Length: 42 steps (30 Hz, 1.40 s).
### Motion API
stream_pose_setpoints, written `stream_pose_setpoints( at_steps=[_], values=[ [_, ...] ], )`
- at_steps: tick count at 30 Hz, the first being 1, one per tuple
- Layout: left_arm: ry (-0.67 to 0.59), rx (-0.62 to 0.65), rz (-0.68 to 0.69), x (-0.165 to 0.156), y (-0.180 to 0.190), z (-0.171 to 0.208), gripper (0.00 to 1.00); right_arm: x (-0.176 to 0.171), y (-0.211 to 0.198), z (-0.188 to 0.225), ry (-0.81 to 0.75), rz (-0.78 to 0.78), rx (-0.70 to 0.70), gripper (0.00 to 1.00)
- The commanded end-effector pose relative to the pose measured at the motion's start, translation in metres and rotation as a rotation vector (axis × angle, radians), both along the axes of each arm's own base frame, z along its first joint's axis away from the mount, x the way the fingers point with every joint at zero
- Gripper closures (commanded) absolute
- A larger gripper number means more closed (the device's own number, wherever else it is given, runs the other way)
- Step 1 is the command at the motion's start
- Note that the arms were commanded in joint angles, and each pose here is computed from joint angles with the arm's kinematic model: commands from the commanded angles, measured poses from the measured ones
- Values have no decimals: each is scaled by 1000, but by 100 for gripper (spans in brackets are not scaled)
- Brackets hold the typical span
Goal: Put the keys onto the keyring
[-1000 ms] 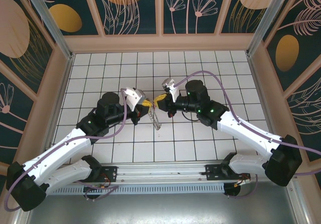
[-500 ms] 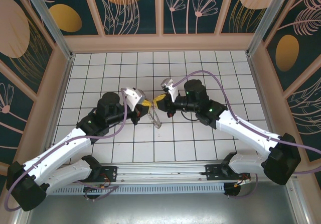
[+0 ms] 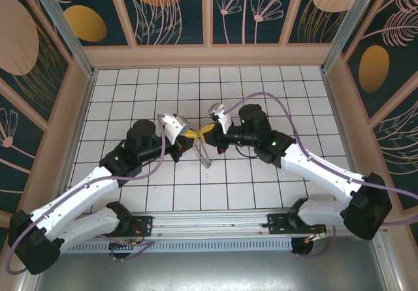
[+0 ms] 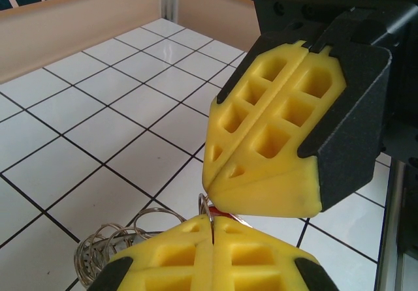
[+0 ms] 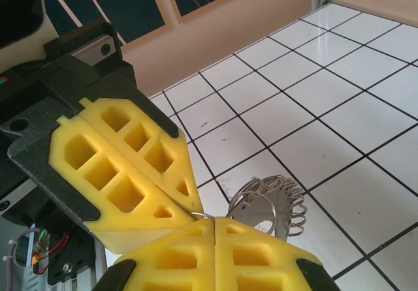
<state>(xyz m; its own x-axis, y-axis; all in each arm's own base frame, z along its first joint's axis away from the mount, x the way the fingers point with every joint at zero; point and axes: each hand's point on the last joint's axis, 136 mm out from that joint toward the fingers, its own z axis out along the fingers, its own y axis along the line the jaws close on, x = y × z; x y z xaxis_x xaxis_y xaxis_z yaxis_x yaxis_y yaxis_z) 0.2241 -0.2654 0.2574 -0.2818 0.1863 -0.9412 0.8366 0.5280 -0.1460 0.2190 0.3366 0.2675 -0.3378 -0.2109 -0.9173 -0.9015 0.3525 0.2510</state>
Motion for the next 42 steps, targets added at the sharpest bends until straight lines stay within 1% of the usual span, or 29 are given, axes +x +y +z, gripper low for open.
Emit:
stream_pose_setpoints(
  at_steps=[1,19,29,42],
  values=[
    [-66,-54,-61,-8,-8,27,100,13,-3,25,-69,-67,47,100],
    [-67,-48,-64,-9,-7,26,100,34,-15,21,-5,-160,63,100],
    [-74,-50,-58,-8,-6,28,100,34,-14,14,15,-155,45,100],
    [-92,-53,-40,-4,-5,32,100,31,-10,-10,90,-121,-24,100]
  ],
)
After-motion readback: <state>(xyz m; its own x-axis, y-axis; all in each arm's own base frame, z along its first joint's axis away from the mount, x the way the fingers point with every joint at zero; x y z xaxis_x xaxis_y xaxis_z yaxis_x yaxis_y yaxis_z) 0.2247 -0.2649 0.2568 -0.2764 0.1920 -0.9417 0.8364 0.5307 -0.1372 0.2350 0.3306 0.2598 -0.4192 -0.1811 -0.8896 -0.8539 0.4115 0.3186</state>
